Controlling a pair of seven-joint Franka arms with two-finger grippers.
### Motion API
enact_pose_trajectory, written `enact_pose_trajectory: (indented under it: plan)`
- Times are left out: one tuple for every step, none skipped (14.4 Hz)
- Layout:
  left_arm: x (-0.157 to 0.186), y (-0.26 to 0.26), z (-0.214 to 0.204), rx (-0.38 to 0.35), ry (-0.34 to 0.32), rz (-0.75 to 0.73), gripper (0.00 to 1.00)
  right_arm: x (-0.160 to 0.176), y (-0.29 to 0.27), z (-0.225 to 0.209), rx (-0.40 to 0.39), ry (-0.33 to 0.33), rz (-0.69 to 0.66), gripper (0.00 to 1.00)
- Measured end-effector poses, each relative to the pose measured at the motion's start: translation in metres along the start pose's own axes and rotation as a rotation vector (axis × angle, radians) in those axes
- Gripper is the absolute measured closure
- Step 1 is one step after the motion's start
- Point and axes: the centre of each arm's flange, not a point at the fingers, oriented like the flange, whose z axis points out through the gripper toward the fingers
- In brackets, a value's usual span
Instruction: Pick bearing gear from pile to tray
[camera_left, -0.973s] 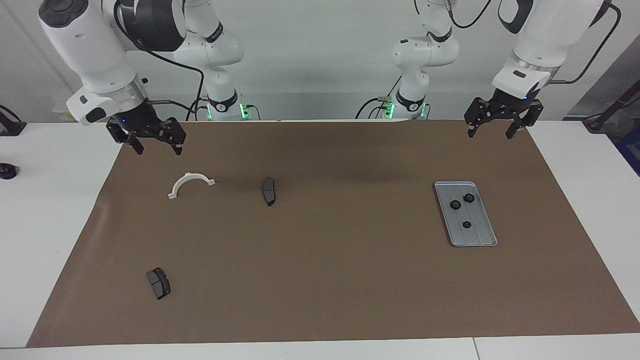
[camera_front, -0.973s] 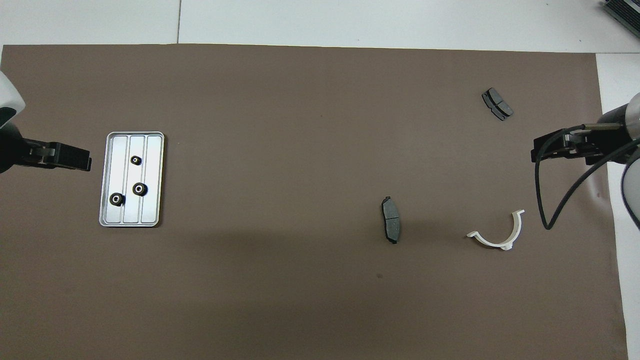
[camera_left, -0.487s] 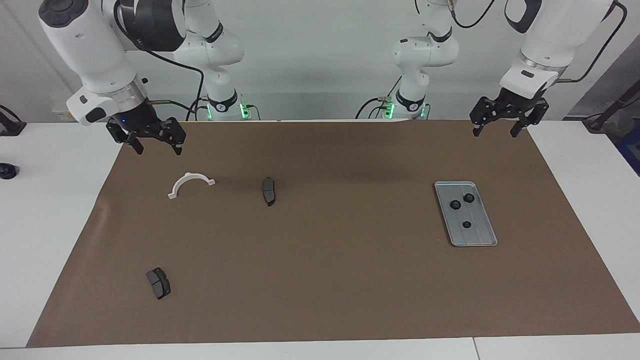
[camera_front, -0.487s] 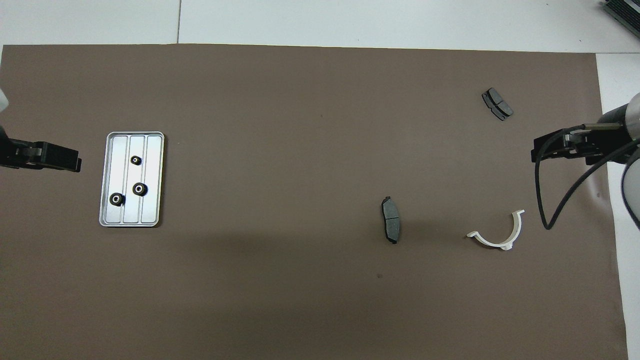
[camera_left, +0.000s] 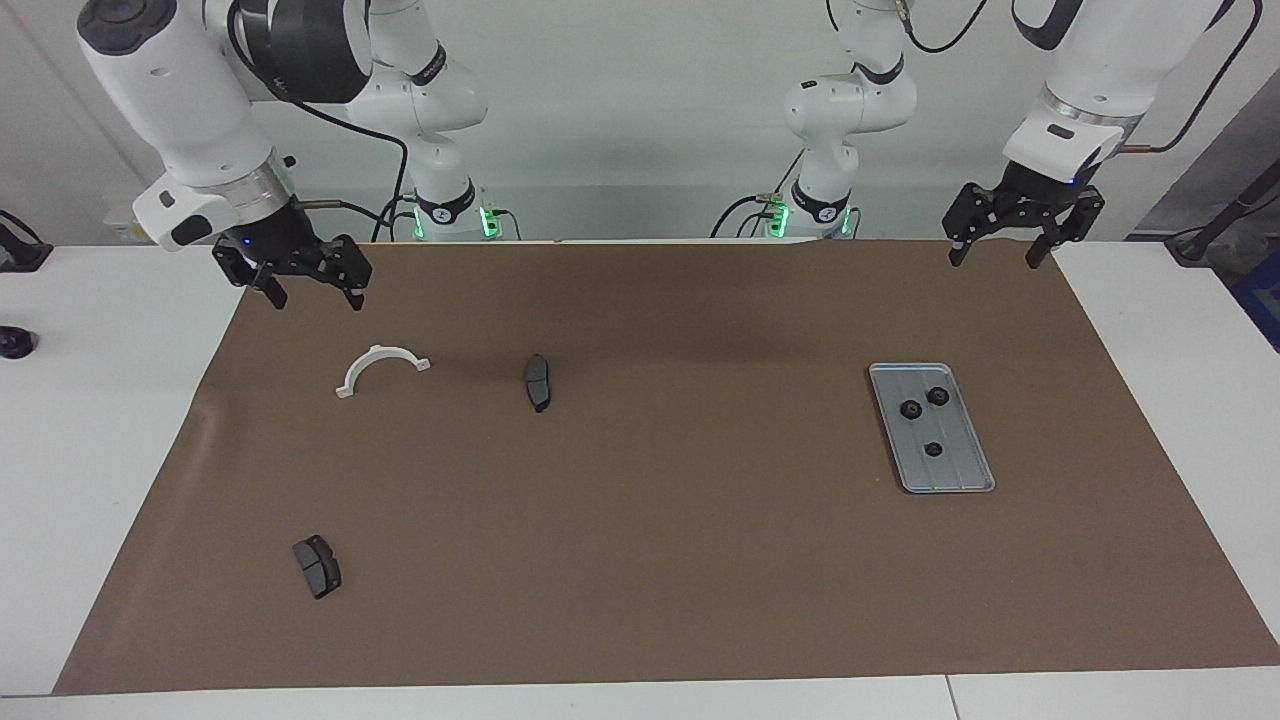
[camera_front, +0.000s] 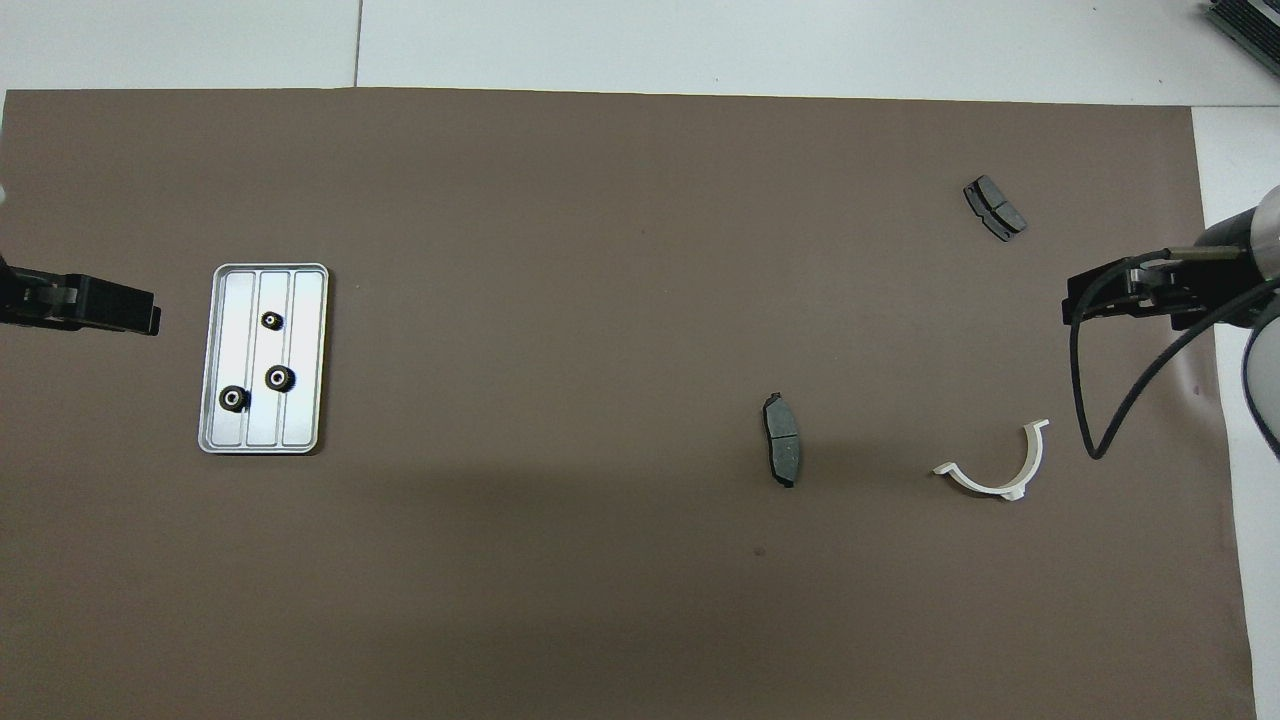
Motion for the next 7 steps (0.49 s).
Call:
enact_pose_trajectory:
  plan:
    - [0.0000,-0.0015,0.0002,-0.024,0.001,-0.008,0.00,0.0000,0.0001,0.0000,0.000,0.000,0.000,0.00]
    - [-0.0001,-0.0039,0.0001,-0.041,0.002,-0.016,0.00,0.0000,0.0001,0.0000,0.000,0.000,0.000,0.00]
    - [-0.0002,-0.0059,0.0001,-0.049,0.003,-0.020,0.00,0.0000,0.0001,0.0000,0.000,0.000,0.000,0.00]
    - [-0.0003,-0.0066,0.0001,-0.052,0.002,-0.022,0.00,0.0000,0.0002,0.0000,0.000,0.000,0.000,0.00]
    - [-0.0004,-0.0066,0.0002,-0.052,0.002,-0.021,0.00,0.0000,0.0002,0.0000,0.000,0.000,0.000,0.00]
    - [-0.0004,-0.0065,0.0002,-0.052,0.001,-0.019,0.00,0.0000,0.0002,0.0000,0.000,0.000,0.000,0.00]
    - [-0.0005,-0.0064,0.0003,-0.052,0.000,-0.018,0.00,0.0000,0.0005,0.0000,0.000,0.000,0.001,0.00]
